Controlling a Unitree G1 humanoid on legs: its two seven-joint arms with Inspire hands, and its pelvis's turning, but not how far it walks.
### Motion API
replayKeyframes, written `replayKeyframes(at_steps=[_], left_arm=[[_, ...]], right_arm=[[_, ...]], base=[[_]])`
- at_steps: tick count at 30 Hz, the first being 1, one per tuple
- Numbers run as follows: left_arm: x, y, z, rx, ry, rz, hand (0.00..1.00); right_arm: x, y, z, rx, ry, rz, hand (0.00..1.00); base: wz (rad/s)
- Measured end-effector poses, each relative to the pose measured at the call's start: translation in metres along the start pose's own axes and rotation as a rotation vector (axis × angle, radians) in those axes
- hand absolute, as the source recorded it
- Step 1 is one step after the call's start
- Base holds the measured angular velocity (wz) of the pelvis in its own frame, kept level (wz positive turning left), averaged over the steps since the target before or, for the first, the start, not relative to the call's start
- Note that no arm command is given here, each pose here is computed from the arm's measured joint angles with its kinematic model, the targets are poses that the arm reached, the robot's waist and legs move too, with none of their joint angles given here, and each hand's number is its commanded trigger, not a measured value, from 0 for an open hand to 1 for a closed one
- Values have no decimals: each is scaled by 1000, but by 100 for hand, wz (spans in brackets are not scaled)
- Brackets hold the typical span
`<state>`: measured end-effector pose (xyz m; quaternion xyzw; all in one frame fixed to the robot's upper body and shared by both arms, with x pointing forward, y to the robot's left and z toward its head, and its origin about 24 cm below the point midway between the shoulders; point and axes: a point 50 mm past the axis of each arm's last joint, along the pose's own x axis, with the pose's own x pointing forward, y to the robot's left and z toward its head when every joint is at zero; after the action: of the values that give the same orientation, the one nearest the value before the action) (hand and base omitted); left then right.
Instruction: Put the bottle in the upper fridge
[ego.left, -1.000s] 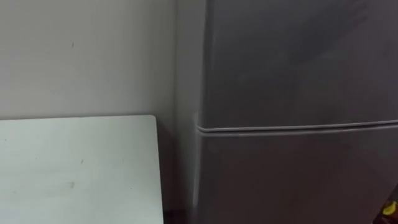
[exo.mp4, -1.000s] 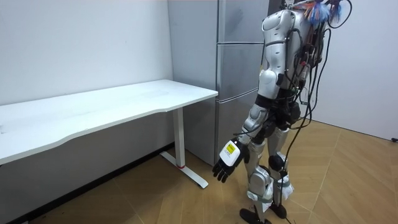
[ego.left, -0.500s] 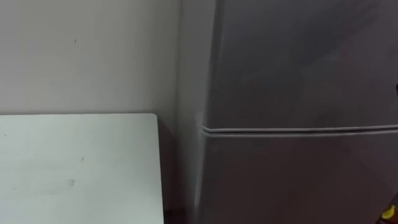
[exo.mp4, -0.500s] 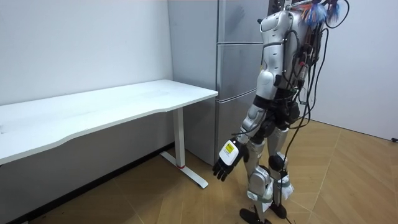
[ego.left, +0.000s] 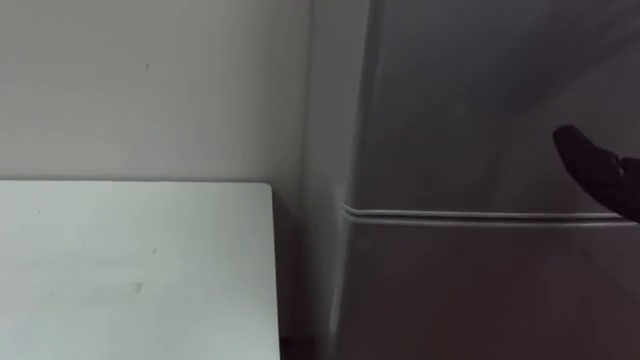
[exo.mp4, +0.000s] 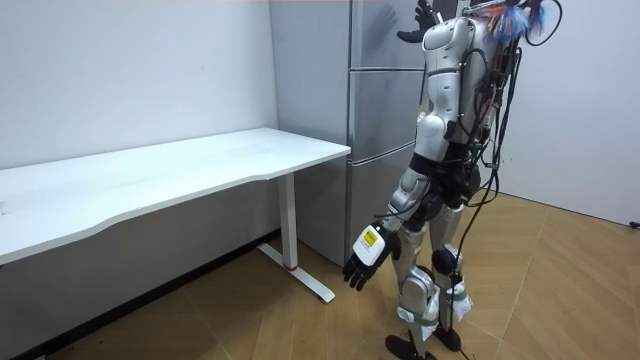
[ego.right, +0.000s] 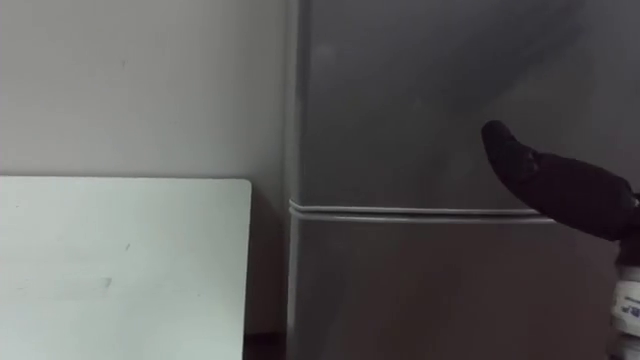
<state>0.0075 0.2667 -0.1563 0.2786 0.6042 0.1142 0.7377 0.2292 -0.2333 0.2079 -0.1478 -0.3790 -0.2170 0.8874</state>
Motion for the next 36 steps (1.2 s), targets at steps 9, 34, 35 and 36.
replayKeyframes(at_steps=[9, 34, 35, 36], left_arm=[[1, 0, 0, 10, 27, -16, 0], [5, 4, 9, 127, 48, -106, 0], [6, 5, 12, 131, 40, -107, 0], [6, 5, 13, 132, 36, -106, 0]], right_arm=[[5, 7, 0, -4, 5, 35, 0], [18, 25, -66, -373, 90, 58, 0], [19, 25, -69, -391, 97, 62, 0], [19, 24, -70, -398, 99, 64, 0]], base=[[6], [0], [9], [7]])
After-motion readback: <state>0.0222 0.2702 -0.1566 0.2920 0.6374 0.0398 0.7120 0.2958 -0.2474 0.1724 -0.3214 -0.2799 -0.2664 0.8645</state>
